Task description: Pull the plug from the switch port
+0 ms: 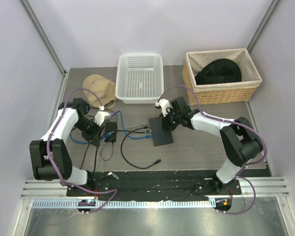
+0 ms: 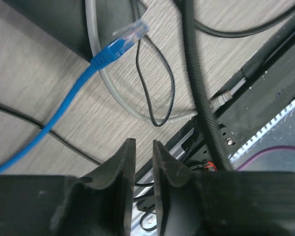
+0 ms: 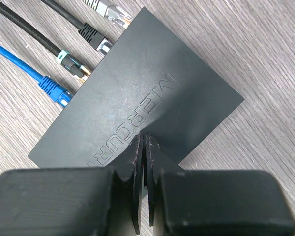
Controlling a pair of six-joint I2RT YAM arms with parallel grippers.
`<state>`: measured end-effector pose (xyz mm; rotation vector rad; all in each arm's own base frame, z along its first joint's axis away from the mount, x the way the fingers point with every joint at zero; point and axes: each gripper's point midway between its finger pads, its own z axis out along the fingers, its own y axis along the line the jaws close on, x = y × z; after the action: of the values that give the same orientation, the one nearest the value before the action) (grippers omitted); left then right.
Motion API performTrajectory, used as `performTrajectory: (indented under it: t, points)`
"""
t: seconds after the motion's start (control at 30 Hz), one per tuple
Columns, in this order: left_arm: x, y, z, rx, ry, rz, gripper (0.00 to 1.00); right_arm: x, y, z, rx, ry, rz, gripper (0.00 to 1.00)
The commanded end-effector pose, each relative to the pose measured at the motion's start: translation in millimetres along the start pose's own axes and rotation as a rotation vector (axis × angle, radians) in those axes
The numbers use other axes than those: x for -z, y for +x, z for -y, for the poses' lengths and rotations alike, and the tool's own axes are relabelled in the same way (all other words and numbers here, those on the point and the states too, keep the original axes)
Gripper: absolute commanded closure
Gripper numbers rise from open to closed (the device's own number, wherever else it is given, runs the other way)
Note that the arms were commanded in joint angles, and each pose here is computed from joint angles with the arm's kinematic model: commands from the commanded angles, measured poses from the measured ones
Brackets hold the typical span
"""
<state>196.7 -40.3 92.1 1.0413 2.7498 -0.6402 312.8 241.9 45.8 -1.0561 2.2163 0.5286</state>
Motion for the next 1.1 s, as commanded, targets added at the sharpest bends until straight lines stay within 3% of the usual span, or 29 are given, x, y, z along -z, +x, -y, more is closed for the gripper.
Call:
performTrajectory:
  t: [0.0,0.13,0.47,0.7,0.8,0.9,0.97,1.07]
  points:
    - [-10,2,-13,0.058,-0.063,0.009,0.73,-6,10,-1,-0.018,-0.004,-0.038,0.91]
    - [-22,-8,-28,0.112,-0.089,0.039,0.67,-7,11,-1,-0.022,-0.005,-0.041,0.90]
    - [-45,-22,-42,0.212,-0.049,0.052,0.67,-6,12,-1,-0.017,-0.004,-0.041,0.90]
    - [-40,-32,-36,0.216,-0.012,0.080,0.75,-7,11,0,-0.019,-0.003,-0.041,0.90]
    - [-36,-34,-29,0.201,0.005,0.097,0.66,-9,8,0,-0.020,-0.004,-0.035,0.90]
    - [-44,-30,-30,0.200,-0.010,0.080,0.65,-10,6,1,-0.030,-0.004,-0.033,0.90]
    - [-50,-28,-35,0.203,-0.033,0.073,0.69,-12,5,0,-0.036,-0.011,-0.035,0.90]
    - [-53,-26,-37,0.205,-0.036,0.058,0.83,-16,2,0,-0.041,-0.016,-0.036,0.90]
